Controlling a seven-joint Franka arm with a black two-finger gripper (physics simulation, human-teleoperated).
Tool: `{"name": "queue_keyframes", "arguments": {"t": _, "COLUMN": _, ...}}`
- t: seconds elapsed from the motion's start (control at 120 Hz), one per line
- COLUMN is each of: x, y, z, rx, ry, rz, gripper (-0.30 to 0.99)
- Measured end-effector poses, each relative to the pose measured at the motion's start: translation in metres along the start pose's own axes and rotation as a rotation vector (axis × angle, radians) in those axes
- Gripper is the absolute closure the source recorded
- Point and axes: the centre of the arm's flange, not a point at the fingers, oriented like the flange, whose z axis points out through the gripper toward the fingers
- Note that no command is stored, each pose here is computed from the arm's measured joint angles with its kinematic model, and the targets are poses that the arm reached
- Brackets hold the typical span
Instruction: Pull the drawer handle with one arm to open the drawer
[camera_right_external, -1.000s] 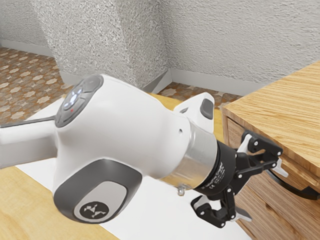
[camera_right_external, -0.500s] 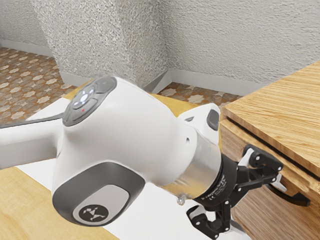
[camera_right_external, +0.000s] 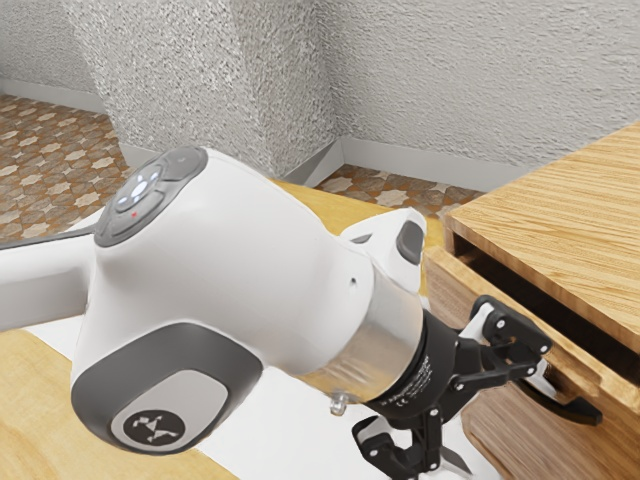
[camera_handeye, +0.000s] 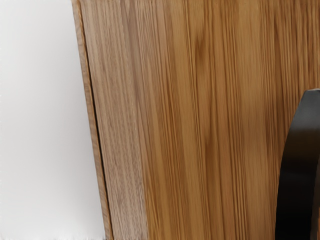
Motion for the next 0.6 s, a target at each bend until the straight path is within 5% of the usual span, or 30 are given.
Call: {"name": "queue_keyframes", "arguments": {"t": 0.6, "x": 0.012, "y": -0.038, "z": -0.027, "rx": 0.025, "ry": -0.028, "rz": -0.016, "gripper": 0.01}}
